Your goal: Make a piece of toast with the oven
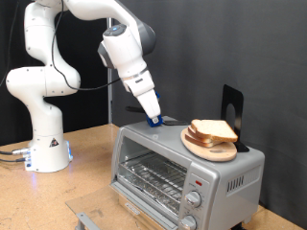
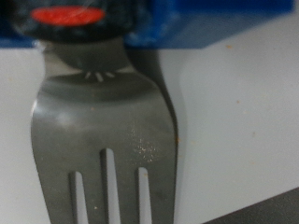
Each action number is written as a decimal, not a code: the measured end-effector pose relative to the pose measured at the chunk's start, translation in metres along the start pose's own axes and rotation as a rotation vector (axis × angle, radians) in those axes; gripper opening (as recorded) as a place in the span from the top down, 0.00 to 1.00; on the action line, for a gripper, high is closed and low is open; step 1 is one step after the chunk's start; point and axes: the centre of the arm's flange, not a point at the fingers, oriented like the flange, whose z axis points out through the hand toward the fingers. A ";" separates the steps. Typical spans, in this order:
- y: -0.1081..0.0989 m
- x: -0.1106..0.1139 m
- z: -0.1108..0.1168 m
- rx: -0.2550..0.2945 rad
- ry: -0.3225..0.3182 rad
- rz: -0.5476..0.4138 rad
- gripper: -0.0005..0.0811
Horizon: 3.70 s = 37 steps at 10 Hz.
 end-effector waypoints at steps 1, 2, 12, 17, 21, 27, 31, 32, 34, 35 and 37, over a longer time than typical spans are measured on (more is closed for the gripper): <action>-0.001 0.000 -0.001 0.017 -0.012 0.003 0.40; -0.003 0.000 -0.006 0.048 -0.024 0.012 0.40; 0.029 -0.012 -0.069 0.154 0.206 0.181 0.39; 0.104 -0.046 -0.097 0.086 0.255 0.322 0.39; 0.146 -0.071 -0.122 0.090 0.262 0.374 0.39; 0.125 -0.048 -0.126 0.046 0.189 0.430 0.39; 0.109 -0.008 -0.125 -0.010 0.186 0.469 0.39; 0.109 0.002 -0.121 -0.025 0.184 0.479 0.39; 0.111 0.021 -0.113 -0.037 0.190 0.509 0.39; 0.113 0.030 -0.109 -0.037 0.196 0.518 0.39; 0.116 0.045 -0.103 -0.037 0.195 0.522 0.39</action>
